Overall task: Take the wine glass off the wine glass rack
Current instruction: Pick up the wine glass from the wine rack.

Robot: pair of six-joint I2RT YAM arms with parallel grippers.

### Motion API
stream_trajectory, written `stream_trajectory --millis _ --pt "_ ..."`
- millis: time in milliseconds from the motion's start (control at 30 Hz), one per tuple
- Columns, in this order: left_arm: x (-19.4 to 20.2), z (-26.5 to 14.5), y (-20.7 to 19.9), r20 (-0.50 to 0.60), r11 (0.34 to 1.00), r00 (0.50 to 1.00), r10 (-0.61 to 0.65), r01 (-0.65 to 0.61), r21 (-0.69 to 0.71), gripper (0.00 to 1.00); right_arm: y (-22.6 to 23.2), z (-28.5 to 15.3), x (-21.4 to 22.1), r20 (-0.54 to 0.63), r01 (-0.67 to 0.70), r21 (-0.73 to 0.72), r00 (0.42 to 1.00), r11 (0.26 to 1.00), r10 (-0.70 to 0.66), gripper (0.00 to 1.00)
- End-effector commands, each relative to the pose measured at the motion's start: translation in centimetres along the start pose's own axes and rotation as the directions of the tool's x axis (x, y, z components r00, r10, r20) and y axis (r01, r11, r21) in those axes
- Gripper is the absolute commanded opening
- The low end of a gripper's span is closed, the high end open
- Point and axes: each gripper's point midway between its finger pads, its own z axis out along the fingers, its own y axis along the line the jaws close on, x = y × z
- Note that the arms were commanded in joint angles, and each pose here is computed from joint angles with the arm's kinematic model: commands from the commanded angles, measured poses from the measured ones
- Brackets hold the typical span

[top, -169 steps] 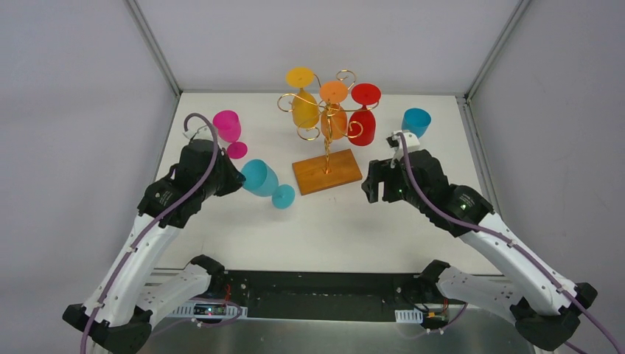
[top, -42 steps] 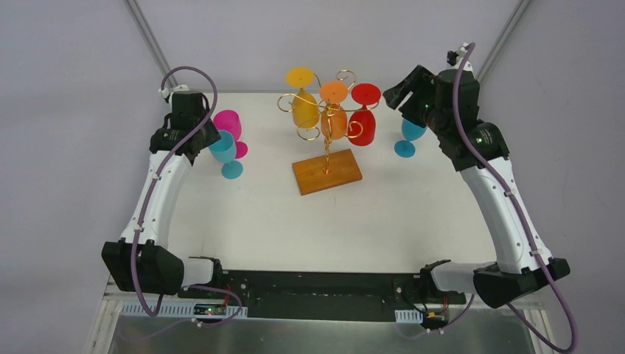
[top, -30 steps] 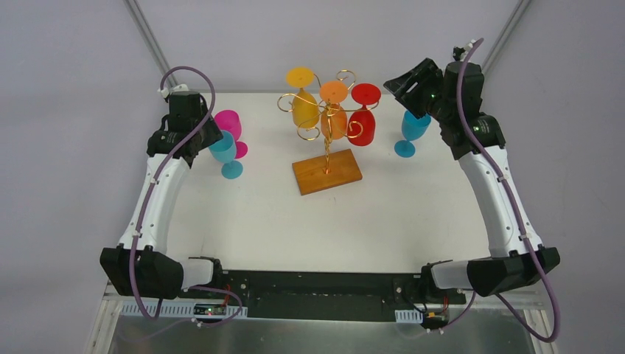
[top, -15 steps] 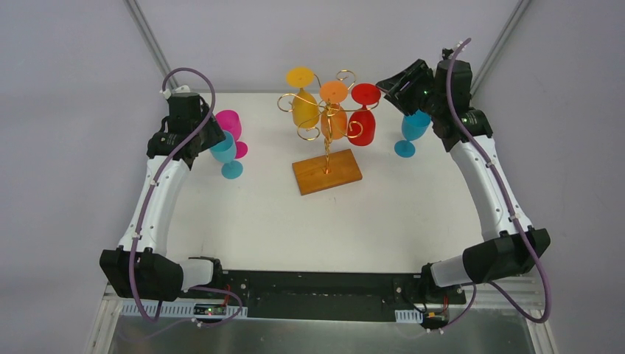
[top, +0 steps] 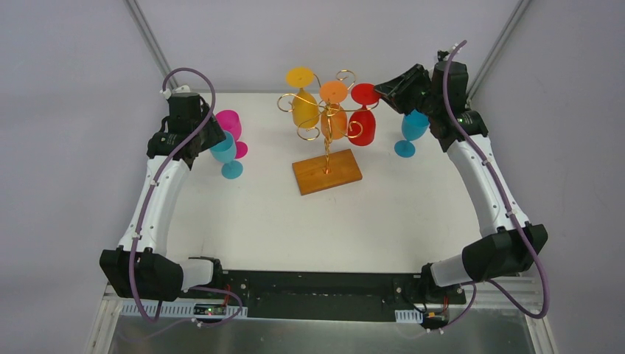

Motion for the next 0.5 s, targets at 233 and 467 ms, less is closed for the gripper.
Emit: stream_trajectory --millis 233,467 --pt "-0.82 -0.61 -0.07 0.033 1.000 0.999 -0.026 0.025 0.016 0.52 2.08 -0.30 -0.60 0.012 -0.009 -0.095 1.000 0.995 0.010 0.18" --pt "-0.76 -0.47 -0.05 0.030 1.000 0.999 -0.023 0.023 0.014 0.52 2.21 -0.08 -0.23 -0.008 -0.031 -0.110 1.000 0.993 0.030 0.15"
